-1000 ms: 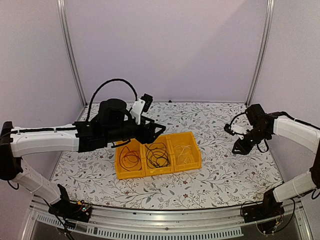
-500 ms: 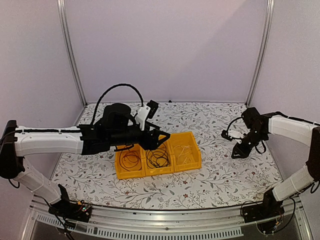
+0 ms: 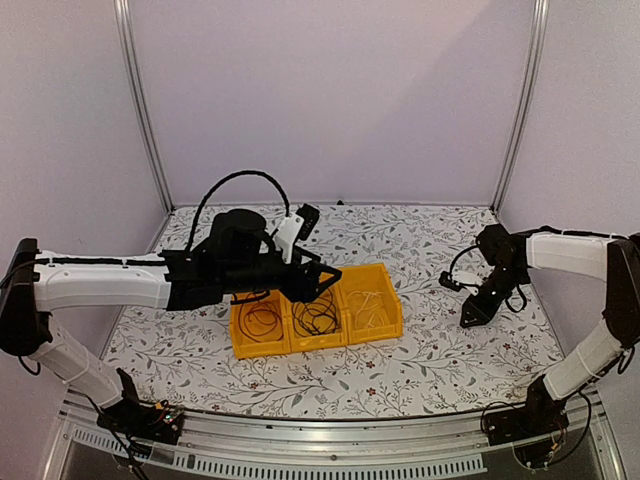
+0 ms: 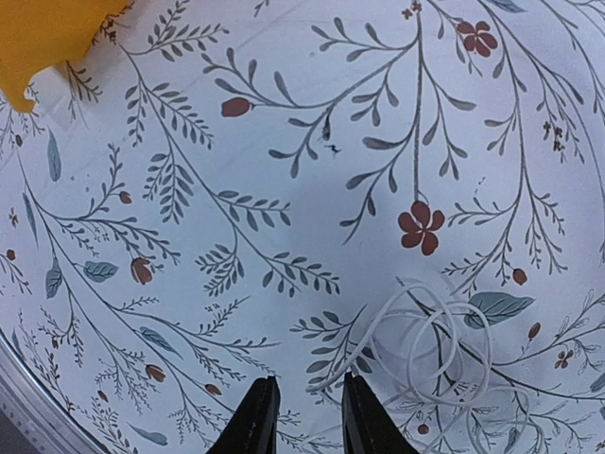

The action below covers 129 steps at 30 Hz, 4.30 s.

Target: Untangle the cables

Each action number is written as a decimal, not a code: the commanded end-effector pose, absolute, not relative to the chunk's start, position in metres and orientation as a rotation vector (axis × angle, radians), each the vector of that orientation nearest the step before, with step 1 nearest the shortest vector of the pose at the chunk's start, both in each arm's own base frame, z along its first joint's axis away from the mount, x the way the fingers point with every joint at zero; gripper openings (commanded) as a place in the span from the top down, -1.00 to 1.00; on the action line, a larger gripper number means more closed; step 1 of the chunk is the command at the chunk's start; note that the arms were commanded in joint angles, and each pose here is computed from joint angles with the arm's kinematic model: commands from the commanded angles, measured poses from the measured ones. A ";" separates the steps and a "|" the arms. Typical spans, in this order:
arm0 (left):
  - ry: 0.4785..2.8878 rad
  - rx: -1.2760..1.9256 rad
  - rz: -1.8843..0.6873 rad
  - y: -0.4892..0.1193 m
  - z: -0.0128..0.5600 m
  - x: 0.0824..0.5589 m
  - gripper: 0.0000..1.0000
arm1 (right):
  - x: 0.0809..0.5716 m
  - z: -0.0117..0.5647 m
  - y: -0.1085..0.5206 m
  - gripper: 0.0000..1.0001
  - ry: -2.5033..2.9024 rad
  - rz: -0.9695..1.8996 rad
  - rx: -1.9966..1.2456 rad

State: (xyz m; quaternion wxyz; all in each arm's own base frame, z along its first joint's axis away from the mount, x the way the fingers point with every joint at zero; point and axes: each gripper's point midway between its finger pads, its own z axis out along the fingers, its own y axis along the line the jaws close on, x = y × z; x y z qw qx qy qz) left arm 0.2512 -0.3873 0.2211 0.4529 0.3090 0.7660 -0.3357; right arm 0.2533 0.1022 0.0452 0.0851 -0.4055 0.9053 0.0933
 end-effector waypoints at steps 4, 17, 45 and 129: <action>1.905 0.749 -0.833 -0.388 0.222 0.248 -0.35 | 0.260 0.032 0.101 0.49 2.760 0.256 -1.155; 1.877 0.700 -0.825 -0.391 0.226 0.251 -0.35 | 0.279 0.069 0.143 1.00 2.621 0.472 -1.169; 1.632 0.529 -0.960 -0.579 0.248 0.254 -0.42 | 0.191 0.275 0.178 1.00 1.927 0.770 -1.483; 1.356 0.601 -1.057 -0.548 0.308 0.211 -0.20 | 0.169 0.328 0.203 1.00 1.737 0.952 -1.439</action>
